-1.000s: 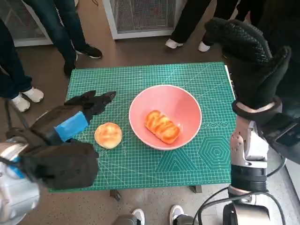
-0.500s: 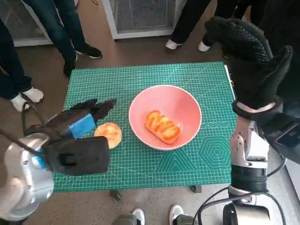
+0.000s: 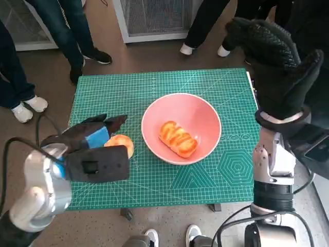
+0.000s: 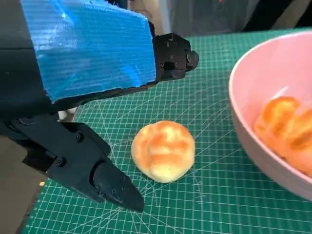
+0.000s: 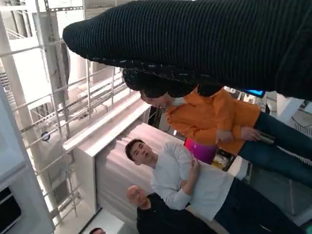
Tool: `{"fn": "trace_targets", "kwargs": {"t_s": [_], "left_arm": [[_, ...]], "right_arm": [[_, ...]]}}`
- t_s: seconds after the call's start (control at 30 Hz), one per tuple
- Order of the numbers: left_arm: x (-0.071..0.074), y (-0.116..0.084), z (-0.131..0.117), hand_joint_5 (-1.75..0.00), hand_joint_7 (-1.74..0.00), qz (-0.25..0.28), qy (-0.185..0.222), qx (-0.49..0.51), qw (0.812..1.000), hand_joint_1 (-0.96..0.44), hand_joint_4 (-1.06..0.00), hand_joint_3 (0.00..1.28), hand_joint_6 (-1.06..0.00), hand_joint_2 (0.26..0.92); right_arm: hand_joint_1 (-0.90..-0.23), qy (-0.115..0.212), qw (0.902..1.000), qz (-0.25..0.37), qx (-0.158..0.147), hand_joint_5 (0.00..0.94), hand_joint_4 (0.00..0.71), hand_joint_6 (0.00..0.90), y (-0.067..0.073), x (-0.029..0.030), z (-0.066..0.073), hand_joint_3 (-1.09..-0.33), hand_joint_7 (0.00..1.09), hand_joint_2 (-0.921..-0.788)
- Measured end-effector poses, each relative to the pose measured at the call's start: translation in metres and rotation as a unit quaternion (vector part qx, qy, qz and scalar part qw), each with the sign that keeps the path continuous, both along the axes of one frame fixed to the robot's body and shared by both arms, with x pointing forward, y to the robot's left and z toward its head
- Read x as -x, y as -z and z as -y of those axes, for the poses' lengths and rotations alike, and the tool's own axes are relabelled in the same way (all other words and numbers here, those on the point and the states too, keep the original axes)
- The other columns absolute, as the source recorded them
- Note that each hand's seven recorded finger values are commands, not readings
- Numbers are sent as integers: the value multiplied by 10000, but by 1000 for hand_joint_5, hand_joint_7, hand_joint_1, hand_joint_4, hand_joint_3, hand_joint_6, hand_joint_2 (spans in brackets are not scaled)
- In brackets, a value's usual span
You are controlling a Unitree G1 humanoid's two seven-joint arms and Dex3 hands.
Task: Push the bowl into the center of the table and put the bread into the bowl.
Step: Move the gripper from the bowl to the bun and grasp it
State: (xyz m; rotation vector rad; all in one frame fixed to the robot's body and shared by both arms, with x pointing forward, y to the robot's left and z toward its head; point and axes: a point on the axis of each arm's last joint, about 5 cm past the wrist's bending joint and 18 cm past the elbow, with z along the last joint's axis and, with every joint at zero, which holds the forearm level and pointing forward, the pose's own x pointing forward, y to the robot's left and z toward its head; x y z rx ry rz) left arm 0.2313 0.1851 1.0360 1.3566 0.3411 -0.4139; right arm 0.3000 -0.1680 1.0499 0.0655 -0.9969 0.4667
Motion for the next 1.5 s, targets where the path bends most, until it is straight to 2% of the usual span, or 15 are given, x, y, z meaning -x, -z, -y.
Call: {"fn": "trace_targets", "kwargs": {"t_s": [0.33, 0.73, 0.8, 0.9, 0.93, 0.97, 1.0, 1.03, 1.1, 1.17, 1.2, 1.23, 1.27, 1.37, 1.5], "left_arm": [[-104, 204, 52, -21, -45, -122, -110, -132, 9998, -78, -103, 13, -216, 679], [-244, 463, 96, -35, -76, -367, -255, -232, 9987, -9, -212, 33, -340, 722], [-261, 499, 104, -44, -84, -355, -262, -244, 9987, 10, -252, 39, -369, 731], [-284, 559, 113, -75, -85, -287, -249, -312, 9988, 31, -433, 53, -430, 744], [-291, 580, 116, -105, -87, -236, -247, -364, 9988, 39, -524, 57, -451, 748], [-298, 601, 118, -317, -94, -194, -244, -409, 9987, 107, -566, 52, -470, 782], [-304, 624, 121, -642, -105, -141, -230, -460, 9986, 202, -609, 56, -496, 832], [-311, 645, 120, -824, -124, -110, -225, -504, 9984, 270, -669, 57, -534, 851], [-323, 689, 121, -991, -159, -18, -170, -608, 9980, 328, -713, 65, -597, 866], [-333, 732, 119, -1093, -218, 108, -100, -760, 9970, 357, -723, 99, -643, 864], [-337, 747, 116, -1169, -330, 192, -73, -823, 9964, 370, -710, 239, -637, 803], [-343, 762, 110, -1217, -672, 266, -41, -880, 9958, 238, -659, 283, -613, 802], [-346, 774, 106, -1249, -894, 318, -18, -925, 9952, 153, -624, 301, -594, 809], [-358, 810, 92, -1398, -1016, 462, 66, -1061, 9933, 54, -576, 267, -581, 853], [-368, 843, 77, -1467, -1080, 552, 144, -1138, 9919, 17, -493, 238, -604, 883]], "right_arm": [[-654, -10, 10000, 9, 6, 5, 333, 228, -6, 3, -3, -790, 416, -921], [-654, -20, 10000, 21, 13, 4, 334, 228, -18, 9, -3, -790, 417, -921], [-654, -23, 10000, 30, 15, 4, 334, 228, -22, 10, -3, -790, 417, -921], [-654, -25, 10000, 46, 17, 4, 334, 228, -29, 14, 0, -789, 417, -921], [-654, -25, 10000, 49, 17, 4, 334, 228, -32, 15, 1, -788, 417, -921], [-654, -25, 10000, 51, 17, 4, 334, 228, -34, 16, 2, -787, 417, -921], [-654, -26, 10000, 53, 17, 4, 334, 228, -35, 17, 3, -785, 417, -921], [-656, -26, 10000, 55, 18, 3, 334, 228, -37, 18, 3, -781, 417, -921], [-658, -28, 10000, 56, 20, 3, 334, 228, -40, 19, 4, -776, 417, -921], [-660, -27, 10000, 59, 21, 3, 335, 229, -42, 20, 6, -772, 416, -921], [-661, -28, 10000, 60, 21, 3, 335, 229, -42, 20, 6, -770, 416, -921], [-662, -29, 10000, 60, 23, 3, 335, 229, -42, 20, 6, -769, 416, -921], [-662, -30, 10000, 60, 23, 3, 335, 229, -42, 20, 6, -768, 416, -921], [-663, -30, 10000, 61, 23, 3, 335, 229, -43, 20, 6, -766, 415, -921], [-663, -33, 10000, 63, 25, 3, 335, 229, -43, 21, 7, -765, 414, -921]]}}
